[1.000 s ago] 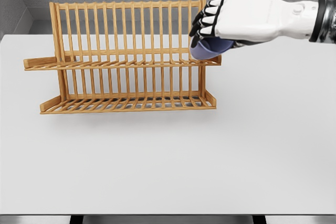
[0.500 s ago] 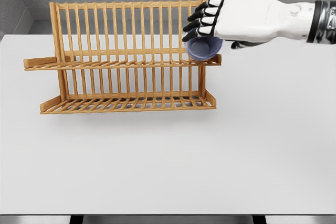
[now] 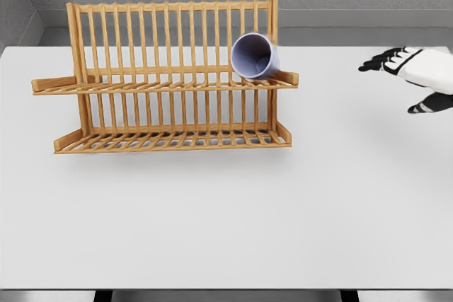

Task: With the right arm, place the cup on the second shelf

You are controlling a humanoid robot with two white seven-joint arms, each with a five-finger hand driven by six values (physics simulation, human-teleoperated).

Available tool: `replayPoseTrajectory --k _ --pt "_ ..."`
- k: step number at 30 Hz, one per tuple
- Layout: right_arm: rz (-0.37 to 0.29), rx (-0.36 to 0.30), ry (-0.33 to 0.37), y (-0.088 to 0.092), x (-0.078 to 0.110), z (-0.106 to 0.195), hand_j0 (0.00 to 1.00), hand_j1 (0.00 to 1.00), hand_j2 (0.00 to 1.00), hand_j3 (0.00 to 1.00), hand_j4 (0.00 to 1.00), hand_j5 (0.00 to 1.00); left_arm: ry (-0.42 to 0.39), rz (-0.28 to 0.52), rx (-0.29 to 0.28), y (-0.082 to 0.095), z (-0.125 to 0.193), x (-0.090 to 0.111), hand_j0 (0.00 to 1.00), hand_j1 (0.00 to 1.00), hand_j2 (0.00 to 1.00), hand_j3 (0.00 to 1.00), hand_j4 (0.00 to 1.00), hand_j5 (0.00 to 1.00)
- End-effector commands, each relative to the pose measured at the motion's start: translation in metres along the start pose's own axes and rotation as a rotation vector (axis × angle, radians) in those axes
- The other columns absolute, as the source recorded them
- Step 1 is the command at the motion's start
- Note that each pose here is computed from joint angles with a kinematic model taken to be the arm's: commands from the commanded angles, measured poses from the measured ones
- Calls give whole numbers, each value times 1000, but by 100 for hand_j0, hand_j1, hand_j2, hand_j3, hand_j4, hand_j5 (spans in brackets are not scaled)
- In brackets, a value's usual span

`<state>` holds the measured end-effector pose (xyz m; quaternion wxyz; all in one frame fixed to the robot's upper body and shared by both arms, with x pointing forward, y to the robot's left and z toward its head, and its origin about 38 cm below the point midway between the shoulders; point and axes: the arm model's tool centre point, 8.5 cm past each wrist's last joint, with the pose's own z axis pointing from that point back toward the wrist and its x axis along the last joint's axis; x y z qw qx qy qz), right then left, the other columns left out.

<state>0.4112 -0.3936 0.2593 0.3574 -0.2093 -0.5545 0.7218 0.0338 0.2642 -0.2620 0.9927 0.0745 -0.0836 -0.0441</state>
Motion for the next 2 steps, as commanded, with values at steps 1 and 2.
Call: replayPoseTrajectory --k 1,2 --pt "-35 -20 -1 5 -1 -5 100 100 100 100 100 100 0 0 0 0 0 0 100 100 100 100 100 100" --pt "-42 -27 -14 8 2 -10 100 100 100 100 100 100 0 -2 0 0 0 0 100 100 100 100 100 100"
